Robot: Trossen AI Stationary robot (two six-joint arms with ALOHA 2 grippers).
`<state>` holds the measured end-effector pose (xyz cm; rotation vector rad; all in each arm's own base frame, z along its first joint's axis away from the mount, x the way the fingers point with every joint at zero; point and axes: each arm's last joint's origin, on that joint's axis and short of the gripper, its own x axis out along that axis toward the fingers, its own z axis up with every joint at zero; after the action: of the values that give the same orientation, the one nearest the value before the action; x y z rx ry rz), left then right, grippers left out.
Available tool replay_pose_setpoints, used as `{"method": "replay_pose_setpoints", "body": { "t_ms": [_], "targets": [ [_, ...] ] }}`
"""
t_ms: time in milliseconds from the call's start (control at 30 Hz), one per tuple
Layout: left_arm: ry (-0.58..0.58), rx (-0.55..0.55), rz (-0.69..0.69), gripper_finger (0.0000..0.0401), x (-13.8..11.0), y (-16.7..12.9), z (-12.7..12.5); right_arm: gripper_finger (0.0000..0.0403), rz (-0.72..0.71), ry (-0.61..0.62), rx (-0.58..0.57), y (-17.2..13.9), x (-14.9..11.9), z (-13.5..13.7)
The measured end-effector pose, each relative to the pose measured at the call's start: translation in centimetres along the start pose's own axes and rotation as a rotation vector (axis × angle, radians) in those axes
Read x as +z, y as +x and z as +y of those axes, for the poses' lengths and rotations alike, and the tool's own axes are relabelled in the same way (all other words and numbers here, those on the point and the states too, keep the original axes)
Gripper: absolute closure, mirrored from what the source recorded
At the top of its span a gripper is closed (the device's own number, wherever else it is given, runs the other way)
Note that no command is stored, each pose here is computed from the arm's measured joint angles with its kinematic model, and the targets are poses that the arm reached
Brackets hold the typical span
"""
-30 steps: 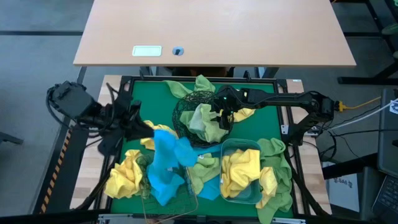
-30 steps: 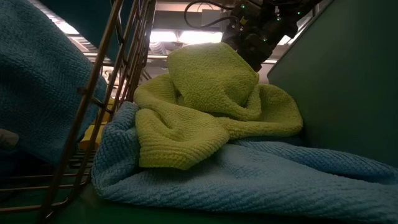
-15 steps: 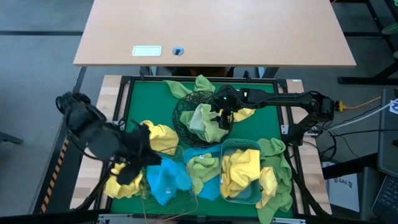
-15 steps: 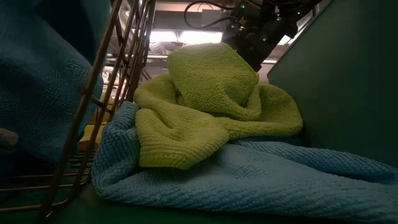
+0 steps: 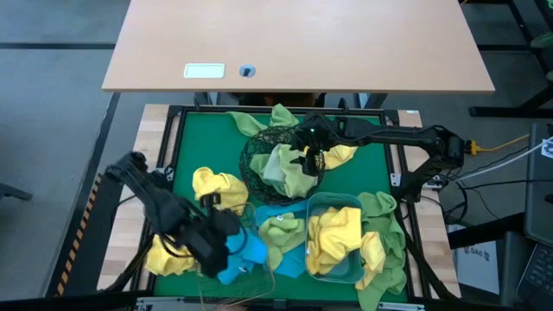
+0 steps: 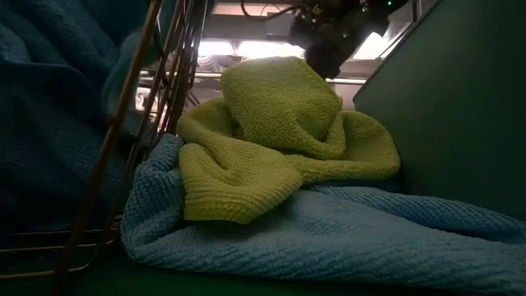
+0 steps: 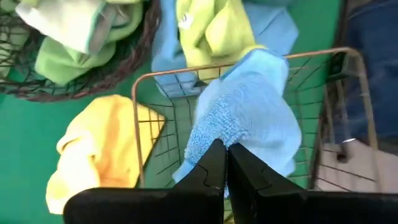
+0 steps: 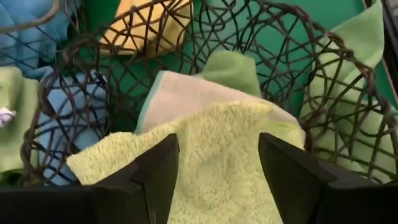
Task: Sort microfiber towel by color & place in baskets
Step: Put the blue microfiber cloth into the wire basket
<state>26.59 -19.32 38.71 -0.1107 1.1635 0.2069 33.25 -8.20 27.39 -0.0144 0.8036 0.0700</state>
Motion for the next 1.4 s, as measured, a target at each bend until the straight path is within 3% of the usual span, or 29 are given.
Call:
{"method": "replay_pose_setpoints", "body": {
  "t_ms": [367, 767, 933, 1167, 1400],
  "targets": [
    [0.048, 0.057, 0.262, 0.0401, -1.2, 8.7, -3.6, 0.0180, 0.028, -0.016, 0.007, -2.2, 1.9, 0.1],
    [0.007, -0.085, 0.172, 0.0401, -2.6, 16.2, -5.9, 0.0180, 0.105, -0.110, 0.032, -4.6, 3.1, 0.4],
    [0.004, -0.089, 0.168, 0.0401, -3.6, 18.2, -5.7, 0.0180, 0.209, -0.145, 0.057, -6.6, 3.0, 0.8],
    [-0.071, -0.062, 0.184, 0.0401, -4.5, 19.3, -5.3, 0.0180, 0.252, -0.211, -0.044, -10.2, 2.1, 0.8],
    [-0.238, -0.045, 0.192, 0.0375, -4.5, 19.4, -5.3, 0.0180, 0.209, -0.123, -0.169, -14.7, 0.3, -1.9]
  ]
}}
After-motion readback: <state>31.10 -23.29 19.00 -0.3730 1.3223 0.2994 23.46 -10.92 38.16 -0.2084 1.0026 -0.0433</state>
